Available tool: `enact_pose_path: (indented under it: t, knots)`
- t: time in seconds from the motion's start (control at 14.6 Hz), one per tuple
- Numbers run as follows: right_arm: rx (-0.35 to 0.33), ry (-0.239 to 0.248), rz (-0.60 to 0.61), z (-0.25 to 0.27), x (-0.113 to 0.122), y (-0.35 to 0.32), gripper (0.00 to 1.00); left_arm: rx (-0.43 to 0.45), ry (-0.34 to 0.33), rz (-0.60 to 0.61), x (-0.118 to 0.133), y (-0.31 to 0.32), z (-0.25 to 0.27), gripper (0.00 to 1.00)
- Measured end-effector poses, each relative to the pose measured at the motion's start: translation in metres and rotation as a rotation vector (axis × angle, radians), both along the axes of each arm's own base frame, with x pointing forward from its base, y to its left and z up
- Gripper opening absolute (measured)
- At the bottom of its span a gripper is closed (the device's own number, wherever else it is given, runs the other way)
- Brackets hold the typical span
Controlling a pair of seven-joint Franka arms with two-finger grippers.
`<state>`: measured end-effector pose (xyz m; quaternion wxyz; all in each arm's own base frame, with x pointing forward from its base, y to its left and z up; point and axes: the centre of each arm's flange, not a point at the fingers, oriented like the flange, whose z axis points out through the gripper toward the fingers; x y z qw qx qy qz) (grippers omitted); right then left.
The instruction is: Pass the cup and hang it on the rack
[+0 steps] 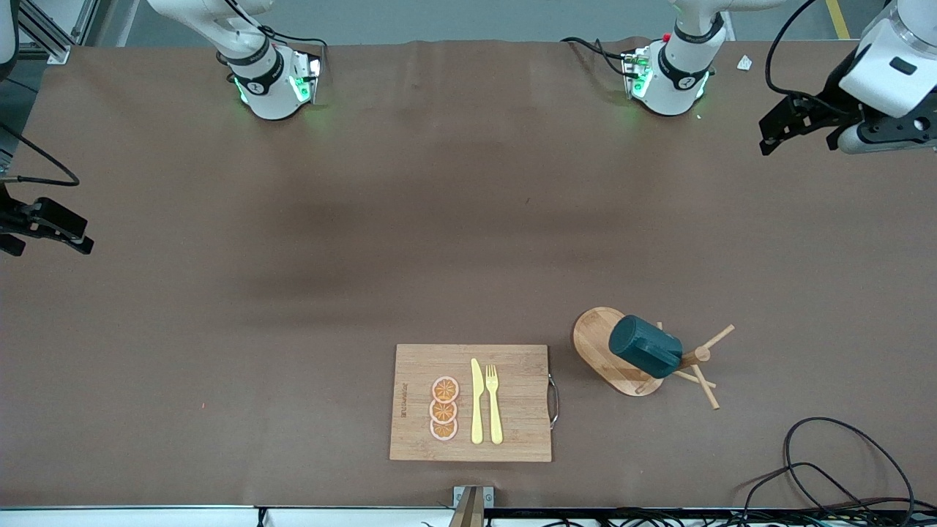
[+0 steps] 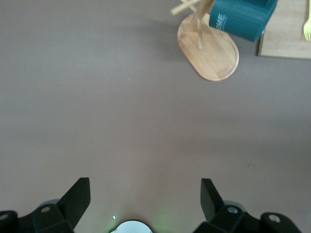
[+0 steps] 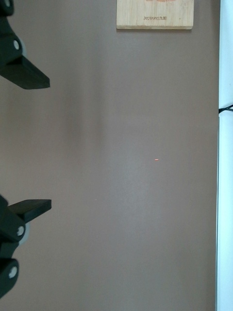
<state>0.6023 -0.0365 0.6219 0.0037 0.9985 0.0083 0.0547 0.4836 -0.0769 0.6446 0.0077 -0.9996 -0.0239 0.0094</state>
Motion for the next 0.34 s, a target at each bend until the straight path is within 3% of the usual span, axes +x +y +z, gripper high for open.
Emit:
enact_pose_path:
  t: [0.34]
  knots:
    - [0.0, 0.0, 0.0, 0.0, 0.0, 0.0, 1.0, -0.006, -0.004, -0.025, 0.0025, 0.0049, -0.0001, 1.0]
